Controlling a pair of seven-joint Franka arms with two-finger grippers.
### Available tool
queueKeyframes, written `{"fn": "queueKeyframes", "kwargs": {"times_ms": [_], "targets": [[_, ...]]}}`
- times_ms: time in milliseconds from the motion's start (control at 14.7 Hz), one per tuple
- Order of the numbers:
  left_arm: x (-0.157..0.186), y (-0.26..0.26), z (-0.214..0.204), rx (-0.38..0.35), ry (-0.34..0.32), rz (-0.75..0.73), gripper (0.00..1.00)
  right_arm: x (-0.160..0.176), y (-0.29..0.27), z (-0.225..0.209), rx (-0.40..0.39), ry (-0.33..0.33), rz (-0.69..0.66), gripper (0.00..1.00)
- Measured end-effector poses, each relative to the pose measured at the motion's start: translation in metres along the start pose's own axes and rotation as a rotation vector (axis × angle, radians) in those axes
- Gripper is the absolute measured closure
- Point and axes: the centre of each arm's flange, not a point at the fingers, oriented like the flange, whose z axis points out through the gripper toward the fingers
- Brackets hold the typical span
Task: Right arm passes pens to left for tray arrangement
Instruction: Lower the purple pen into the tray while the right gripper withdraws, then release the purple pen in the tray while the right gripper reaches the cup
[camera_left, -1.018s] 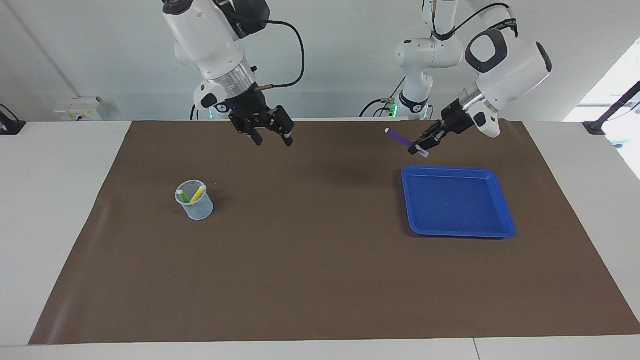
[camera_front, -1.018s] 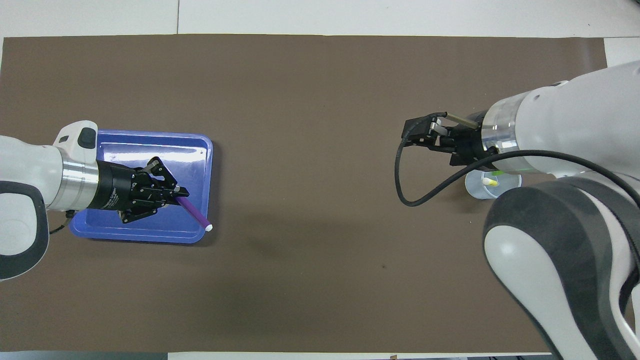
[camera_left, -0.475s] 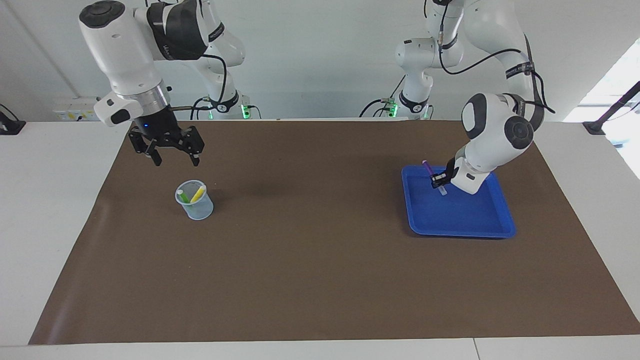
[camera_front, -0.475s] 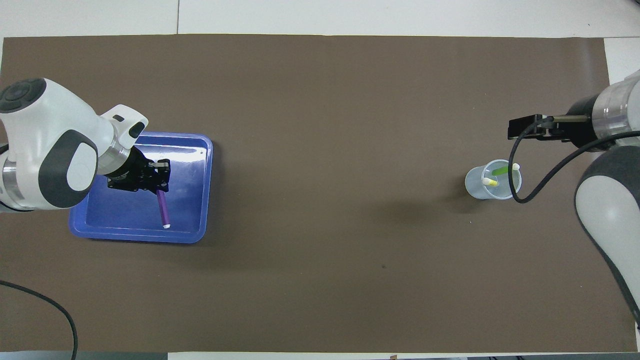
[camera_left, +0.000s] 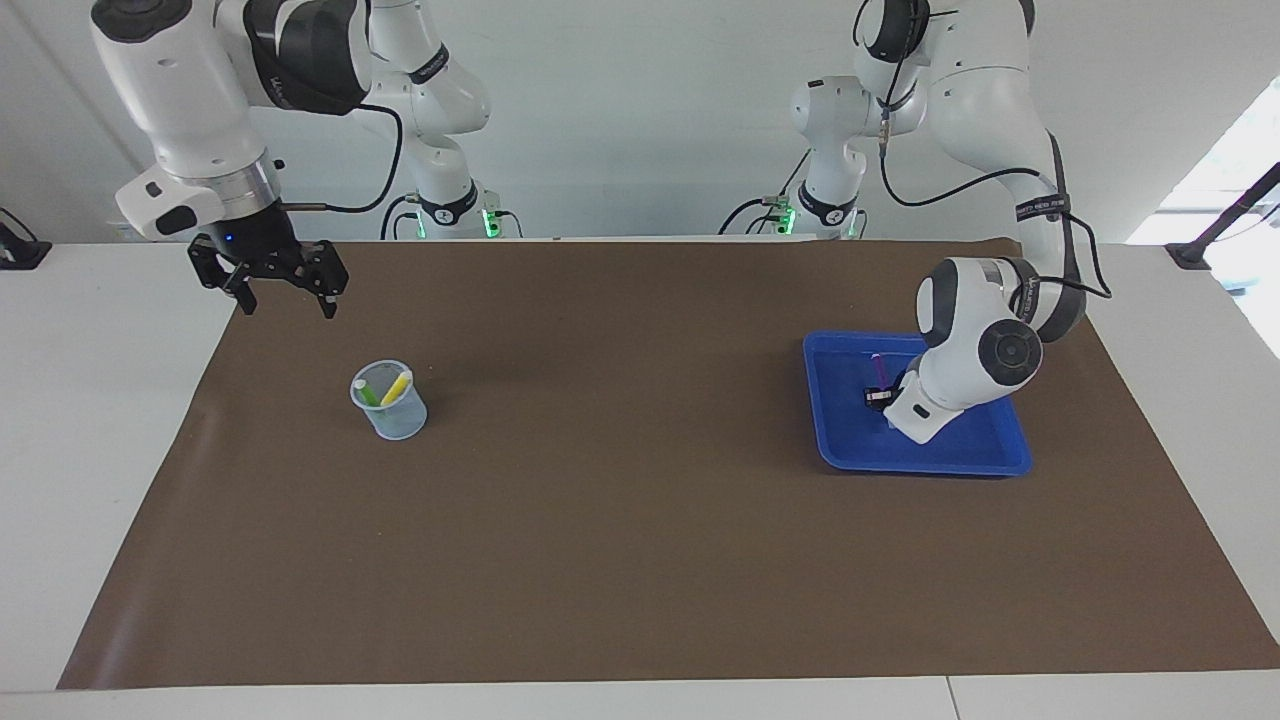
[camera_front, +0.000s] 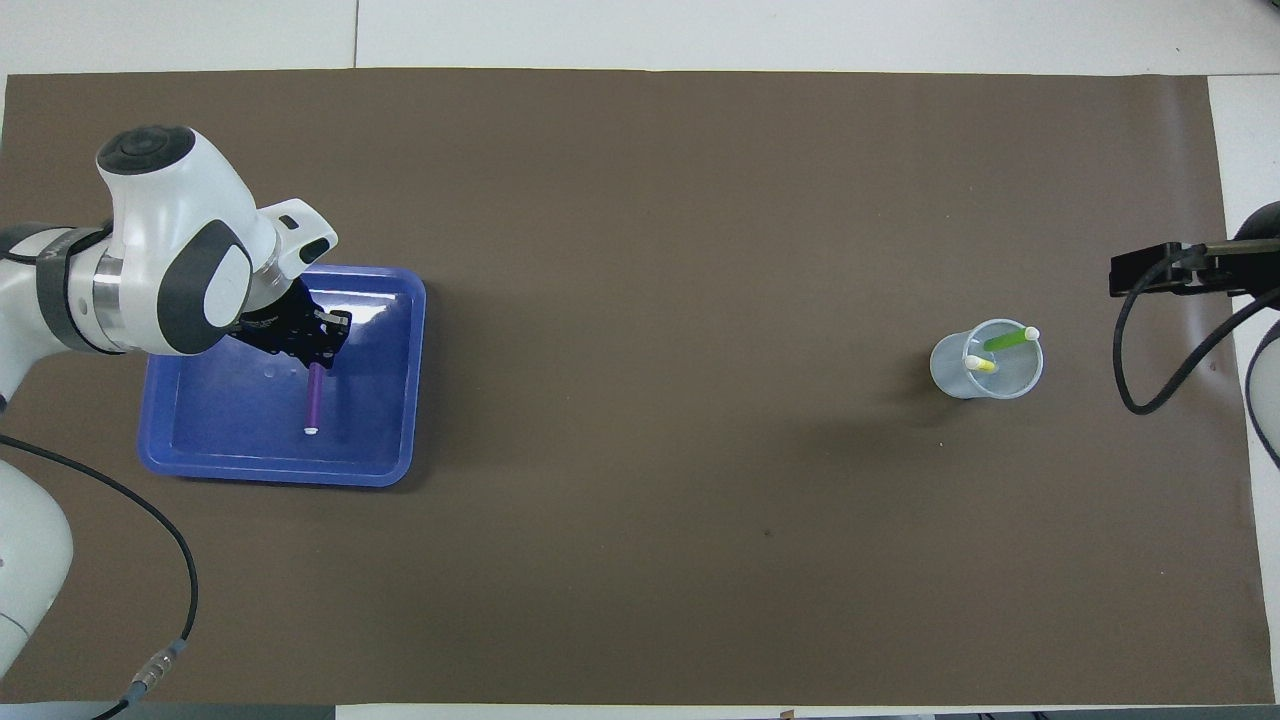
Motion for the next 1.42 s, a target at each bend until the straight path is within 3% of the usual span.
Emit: {"fn": "queueKeyframes", "kwargs": {"times_ms": [746,882,950,1153,1425], "targets": [[-0.002,0.004,0.013,-0.001,-0.009,-0.019,0.83,-0.003,-0.009,-0.03,-0.002,-0.07,-0.005,0.0],[-0.002,0.004,0.018,-0.005,-0.007,-0.024,0.7,-0.004,-0.009,-0.029,-0.002,-0.074,-0.005,0.0],[-0.002,0.004,0.018,-0.005,-0.008,-0.028,0.55,-0.004,-0.01,-0.029,-0.002,-0.076,-0.002,0.0],[-0.002,0.004,0.022,-0.007,-0.006,-0.039,0.24,-0.005,-0.017,-0.027,0.017,-0.087,0.019,0.0],[-0.003,0.005,0.022,-0.012,-0.005,-0.045,0.22,-0.003,-0.023,-0.009,0.026,-0.07,0.019,0.0]]}}
